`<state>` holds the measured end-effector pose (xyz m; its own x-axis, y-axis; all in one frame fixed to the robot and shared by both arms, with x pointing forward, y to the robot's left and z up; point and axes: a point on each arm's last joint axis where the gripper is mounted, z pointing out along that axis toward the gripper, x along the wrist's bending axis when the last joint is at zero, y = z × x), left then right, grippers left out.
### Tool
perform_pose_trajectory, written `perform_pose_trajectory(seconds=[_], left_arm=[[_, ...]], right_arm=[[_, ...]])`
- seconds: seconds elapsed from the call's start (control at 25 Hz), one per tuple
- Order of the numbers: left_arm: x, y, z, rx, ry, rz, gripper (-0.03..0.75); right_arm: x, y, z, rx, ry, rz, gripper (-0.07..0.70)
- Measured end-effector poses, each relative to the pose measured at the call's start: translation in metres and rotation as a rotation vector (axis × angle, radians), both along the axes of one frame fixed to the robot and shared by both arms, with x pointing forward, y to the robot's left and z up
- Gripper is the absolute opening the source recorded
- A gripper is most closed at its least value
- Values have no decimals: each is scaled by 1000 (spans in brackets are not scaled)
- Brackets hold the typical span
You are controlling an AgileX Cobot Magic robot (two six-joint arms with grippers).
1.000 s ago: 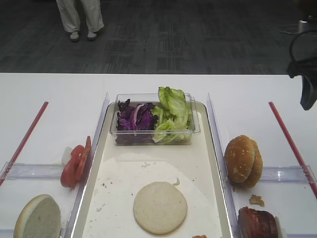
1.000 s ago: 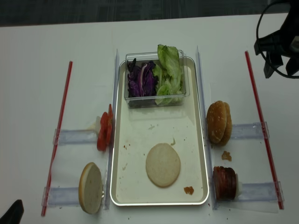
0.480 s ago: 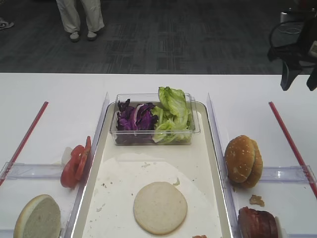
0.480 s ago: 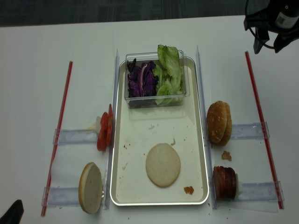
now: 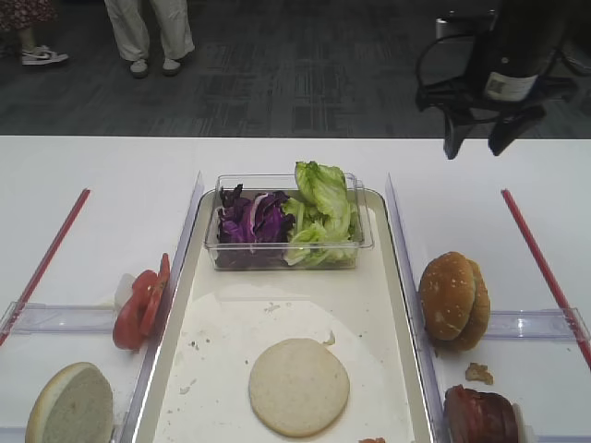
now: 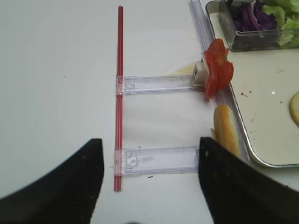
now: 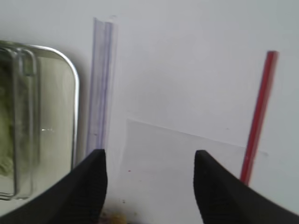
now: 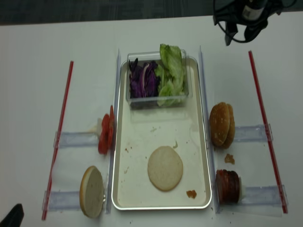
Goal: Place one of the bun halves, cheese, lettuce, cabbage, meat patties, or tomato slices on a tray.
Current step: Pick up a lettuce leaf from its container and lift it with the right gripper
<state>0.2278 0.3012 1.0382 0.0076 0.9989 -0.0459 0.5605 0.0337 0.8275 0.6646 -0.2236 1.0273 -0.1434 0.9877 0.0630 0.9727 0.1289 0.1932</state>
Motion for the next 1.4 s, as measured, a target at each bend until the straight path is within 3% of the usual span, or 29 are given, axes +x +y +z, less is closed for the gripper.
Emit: perform_pose_trajectory(seconds=[0.36,0.68,1.04,1.4], left_arm=[[0,0,0,0,0,0,421],[0,0,0,0,0,0,421],[0,0,0,0,-1,0,421],[0,0,0,0,-1,0,421]], right_arm=[[7,70,-10,54,-5,63,433],[3,110,-21,93,24,91,433],[-1,133,-41,113,73,119,404],[0,135,-48,98,81,125,401]])
